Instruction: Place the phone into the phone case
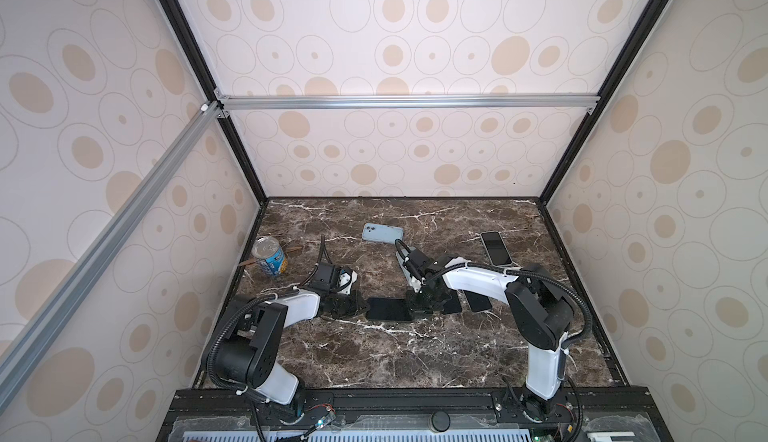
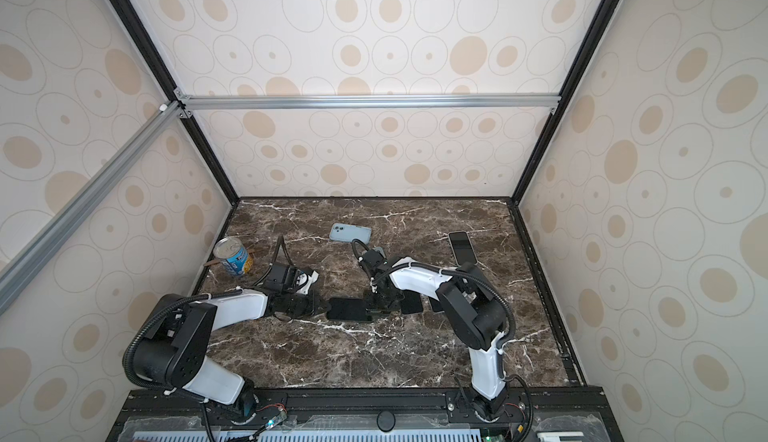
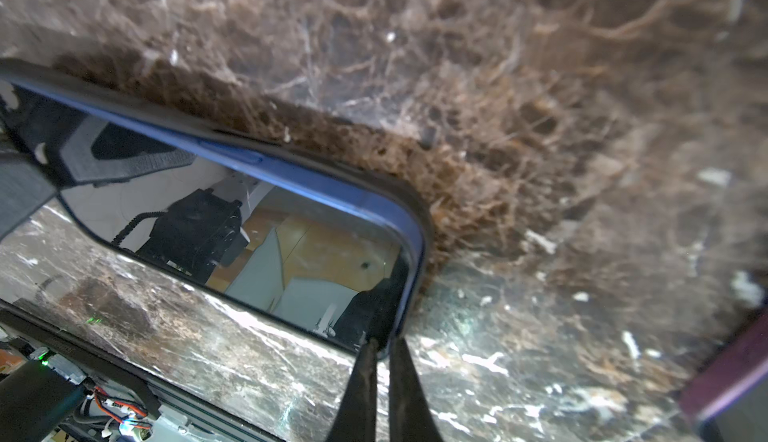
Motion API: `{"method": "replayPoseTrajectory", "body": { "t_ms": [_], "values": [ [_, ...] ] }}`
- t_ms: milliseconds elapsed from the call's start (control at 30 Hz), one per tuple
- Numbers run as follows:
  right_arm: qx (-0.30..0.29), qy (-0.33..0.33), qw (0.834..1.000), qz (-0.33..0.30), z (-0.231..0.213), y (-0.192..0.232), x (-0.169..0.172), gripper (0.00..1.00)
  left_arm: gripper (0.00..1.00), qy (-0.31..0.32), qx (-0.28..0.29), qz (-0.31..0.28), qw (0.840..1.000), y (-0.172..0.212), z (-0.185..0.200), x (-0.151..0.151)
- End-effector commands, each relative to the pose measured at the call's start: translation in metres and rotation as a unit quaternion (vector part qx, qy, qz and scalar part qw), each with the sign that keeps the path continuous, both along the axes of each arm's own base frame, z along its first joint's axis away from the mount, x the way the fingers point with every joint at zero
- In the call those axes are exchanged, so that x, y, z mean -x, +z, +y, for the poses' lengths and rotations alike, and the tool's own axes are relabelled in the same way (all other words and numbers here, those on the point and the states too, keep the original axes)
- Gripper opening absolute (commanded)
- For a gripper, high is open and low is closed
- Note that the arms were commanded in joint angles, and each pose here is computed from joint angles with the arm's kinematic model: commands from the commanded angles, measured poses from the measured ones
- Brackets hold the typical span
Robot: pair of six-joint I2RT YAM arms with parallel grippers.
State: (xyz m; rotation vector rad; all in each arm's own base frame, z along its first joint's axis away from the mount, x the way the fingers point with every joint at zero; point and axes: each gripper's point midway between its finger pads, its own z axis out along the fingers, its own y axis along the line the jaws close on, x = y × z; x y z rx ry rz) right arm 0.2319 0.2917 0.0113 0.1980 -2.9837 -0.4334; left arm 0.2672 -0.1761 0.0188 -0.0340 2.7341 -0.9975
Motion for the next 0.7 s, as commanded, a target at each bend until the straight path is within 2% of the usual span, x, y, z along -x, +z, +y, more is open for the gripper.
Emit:
{"method": "replayPoseTrajectory", "body": {
  "t_ms": [0,133,200,300,367,533,667],
  "values": [
    [0.107,0.041,0.992,0.047,-0.029,-0.083,0.044,0.09,0.15,-0.003,-0.025,0.034,0.999,-0.012,0.004,0.015],
    [0.075,0.048,0.996,-0.009,-0.011,-0.036,0.02,0.11,0.15,-0.001,-0.034,0.009,0.999,0.005,0.004,0.001],
    [0.059,0.049,0.996,-0.047,-0.004,-0.007,0.006,0.15,0.16,0.003,-0.041,-0.009,0.999,0.016,0.006,-0.008],
    [0.044,0.053,0.993,-0.099,0.004,0.033,-0.012,0.3,0.18,0.013,-0.051,-0.037,0.998,0.034,0.007,-0.023],
    [0.039,0.056,0.99,-0.125,0.006,0.053,-0.021,0.35,0.19,0.022,-0.053,-0.055,0.997,0.045,0.008,-0.032],
    [0.036,0.055,0.987,-0.145,0.001,0.067,-0.032,0.34,0.23,0.032,-0.042,-0.065,0.996,0.053,0.004,-0.044],
    [0.023,0.043,0.99,-0.132,-0.002,0.057,-0.039,0.25,0.23,0.031,-0.042,-0.049,0.997,0.044,0.002,-0.045]
  ]
}}
